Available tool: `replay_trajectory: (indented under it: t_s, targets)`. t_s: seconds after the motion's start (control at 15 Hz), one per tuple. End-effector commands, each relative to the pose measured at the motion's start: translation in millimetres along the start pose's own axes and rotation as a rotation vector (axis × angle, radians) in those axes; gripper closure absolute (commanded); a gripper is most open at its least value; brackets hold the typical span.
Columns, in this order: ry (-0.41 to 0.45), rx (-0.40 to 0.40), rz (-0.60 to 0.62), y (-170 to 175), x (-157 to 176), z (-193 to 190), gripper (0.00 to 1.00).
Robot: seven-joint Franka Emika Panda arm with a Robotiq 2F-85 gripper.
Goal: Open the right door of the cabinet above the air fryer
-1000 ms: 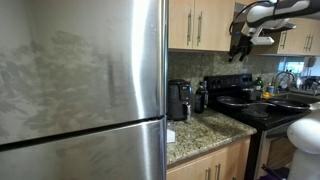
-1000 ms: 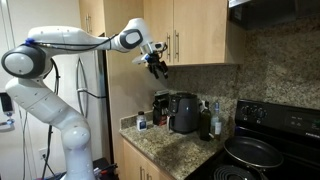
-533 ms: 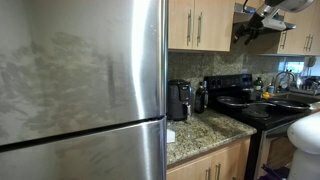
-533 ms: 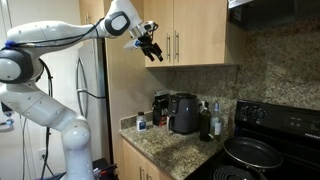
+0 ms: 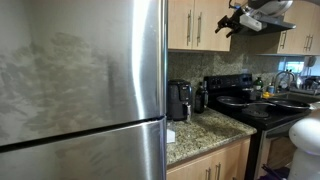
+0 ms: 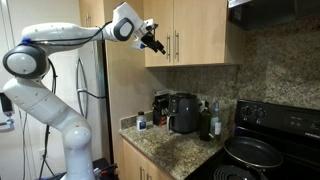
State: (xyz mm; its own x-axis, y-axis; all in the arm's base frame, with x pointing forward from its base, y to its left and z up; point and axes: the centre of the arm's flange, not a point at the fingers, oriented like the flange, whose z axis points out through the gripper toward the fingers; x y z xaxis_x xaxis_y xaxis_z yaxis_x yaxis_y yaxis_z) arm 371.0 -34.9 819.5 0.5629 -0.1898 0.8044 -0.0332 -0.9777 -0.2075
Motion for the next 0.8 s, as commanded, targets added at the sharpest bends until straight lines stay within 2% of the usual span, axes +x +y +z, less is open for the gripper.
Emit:
replay_trajectory:
  t_s: [0.0,0.07,0.27,0.4,0.6,0.73]
  targets:
    - [0.072,0.008,0.106,-42.2,51.5,34.8,0.0]
    - [0.043,0.016,0.059,-25.2,18.9,20.1,0.0]
    - [0.052,0.026,0.095,-40.9,35.3,39.0,0.0]
    - [0.117,-0.02,0.027,-47.0,26.6,55.0,0.0]
    - [0.213,-0.004,-0.001,-63.3,33.5,84.1,0.0]
    - [0.269,-0.028,-0.021,-69.5,37.8,99.7,0.0]
